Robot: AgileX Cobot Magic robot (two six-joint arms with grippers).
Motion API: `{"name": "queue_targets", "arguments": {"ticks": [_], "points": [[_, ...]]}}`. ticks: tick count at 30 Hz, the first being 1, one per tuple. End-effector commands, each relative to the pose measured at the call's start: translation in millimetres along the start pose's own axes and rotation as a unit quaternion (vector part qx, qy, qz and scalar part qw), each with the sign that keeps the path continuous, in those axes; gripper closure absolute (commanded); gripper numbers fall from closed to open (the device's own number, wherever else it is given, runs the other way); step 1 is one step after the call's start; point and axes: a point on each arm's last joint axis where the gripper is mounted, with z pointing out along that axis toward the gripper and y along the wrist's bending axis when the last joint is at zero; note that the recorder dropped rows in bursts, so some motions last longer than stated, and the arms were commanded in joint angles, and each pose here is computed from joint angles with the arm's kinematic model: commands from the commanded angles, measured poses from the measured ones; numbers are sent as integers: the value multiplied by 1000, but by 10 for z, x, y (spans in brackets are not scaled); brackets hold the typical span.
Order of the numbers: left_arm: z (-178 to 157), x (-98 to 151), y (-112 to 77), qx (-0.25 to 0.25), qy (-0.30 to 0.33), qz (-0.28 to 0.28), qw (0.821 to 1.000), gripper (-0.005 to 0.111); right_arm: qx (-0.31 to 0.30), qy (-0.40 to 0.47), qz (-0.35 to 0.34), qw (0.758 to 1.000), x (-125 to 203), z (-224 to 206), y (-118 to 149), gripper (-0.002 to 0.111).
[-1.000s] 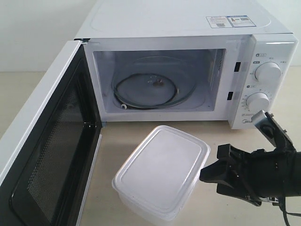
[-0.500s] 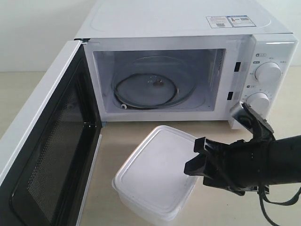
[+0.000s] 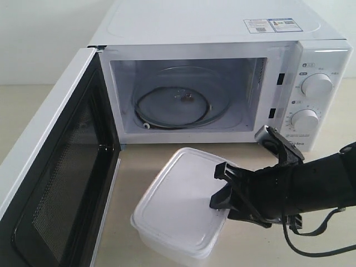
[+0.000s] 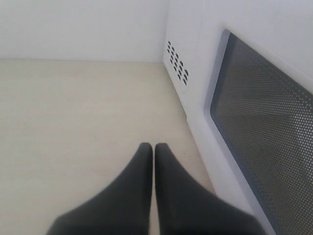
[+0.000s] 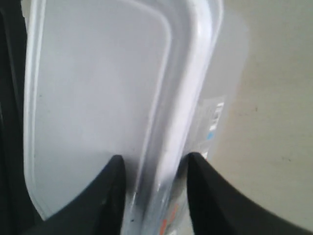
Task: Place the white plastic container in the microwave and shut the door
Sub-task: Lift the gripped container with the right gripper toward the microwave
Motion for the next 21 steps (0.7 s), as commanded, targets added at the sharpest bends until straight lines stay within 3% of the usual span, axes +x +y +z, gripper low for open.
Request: {"name": "queue_targets", "arguments": {"ticks": [1, 2, 12, 21], "points": [[3, 12, 3, -2, 1, -1, 1000, 103, 15, -2, -16, 1000, -2, 10, -36, 101], [3, 12, 3, -2, 1, -1, 1000, 103, 16, -2, -16, 1000, -2, 10, -37, 109], [3, 12, 3, -2, 1, -1, 1000, 103, 9, -12, -25, 1000, -2, -57, 5, 108], [3, 12, 3, -2, 1, -1, 1000, 103, -27, -82, -59, 994, 33, -481, 218, 108]]}}
